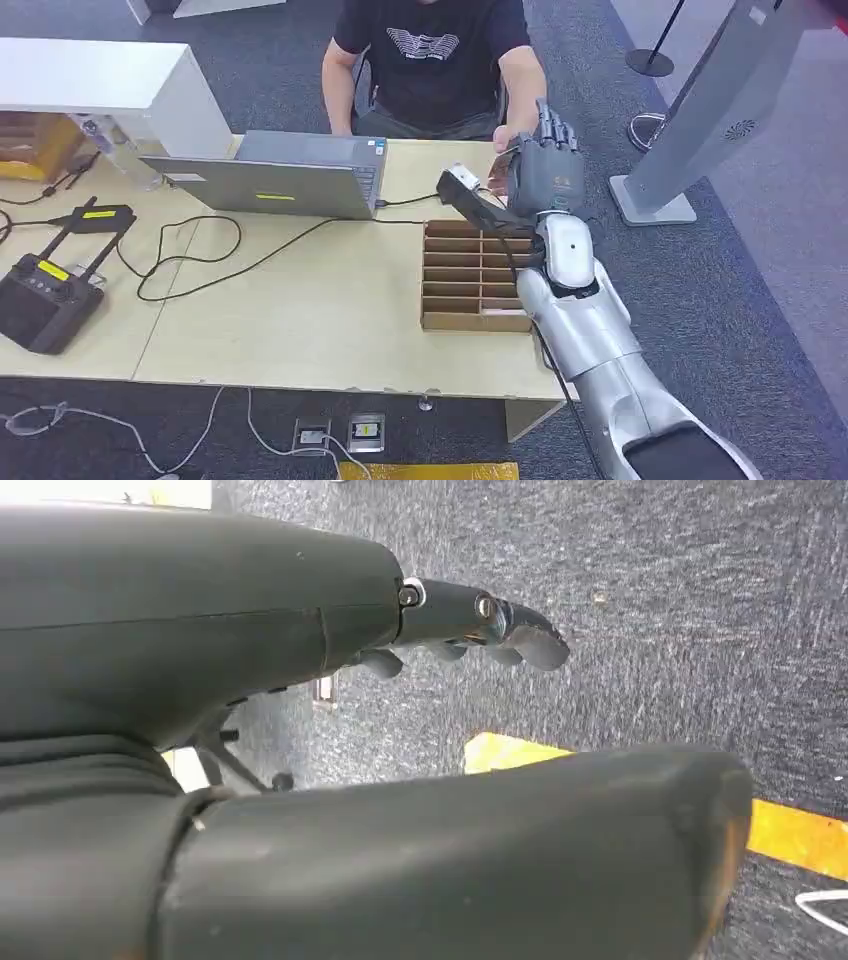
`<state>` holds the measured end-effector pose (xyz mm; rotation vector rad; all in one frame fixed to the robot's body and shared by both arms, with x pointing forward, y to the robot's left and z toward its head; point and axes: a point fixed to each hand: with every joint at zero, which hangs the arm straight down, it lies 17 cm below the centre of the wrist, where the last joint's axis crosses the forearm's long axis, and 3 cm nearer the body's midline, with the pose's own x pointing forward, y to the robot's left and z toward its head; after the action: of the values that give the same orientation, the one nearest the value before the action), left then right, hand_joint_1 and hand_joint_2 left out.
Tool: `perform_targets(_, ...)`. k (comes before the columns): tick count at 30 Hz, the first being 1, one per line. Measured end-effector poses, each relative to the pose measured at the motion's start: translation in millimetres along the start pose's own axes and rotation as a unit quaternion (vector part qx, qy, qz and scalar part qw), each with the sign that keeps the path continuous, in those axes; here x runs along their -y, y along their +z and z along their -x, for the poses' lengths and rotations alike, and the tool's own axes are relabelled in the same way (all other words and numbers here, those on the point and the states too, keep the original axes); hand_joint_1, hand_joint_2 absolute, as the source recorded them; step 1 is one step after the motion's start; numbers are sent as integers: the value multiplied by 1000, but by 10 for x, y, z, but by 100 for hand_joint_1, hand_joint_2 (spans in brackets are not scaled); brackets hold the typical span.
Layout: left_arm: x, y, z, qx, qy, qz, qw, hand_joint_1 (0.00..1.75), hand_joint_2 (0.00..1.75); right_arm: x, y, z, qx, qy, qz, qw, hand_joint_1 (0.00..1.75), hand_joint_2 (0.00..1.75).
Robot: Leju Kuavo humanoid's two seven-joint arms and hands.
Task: Pass the card to the sensor for recognition and then transmit it.
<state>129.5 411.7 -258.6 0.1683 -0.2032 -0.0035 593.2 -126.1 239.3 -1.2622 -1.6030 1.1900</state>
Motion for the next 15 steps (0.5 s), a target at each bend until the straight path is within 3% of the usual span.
perform_targets(12, -93, 6, 6, 6, -25, 0, 1000, 0, 0, -209, 48, 296, -36, 25, -18, 999, 169, 175)
perform_targets(13, -108, 7, 8, 6, -25, -1, 1000, 0, 0, -228, 56, 348, -40, 29, -19, 999, 9, 175)
perform_targets(14, -119, 7, 8, 6, -26, -2, 1000, 0, 0, -242, 64, 391, -44, 32, -19, 998, 0, 175)
perform_targets(15, -132, 7, 12, 6, -27, -3, 1000, 0, 0, -259, 71, 421, -45, 35, -20, 998, 0, 0)
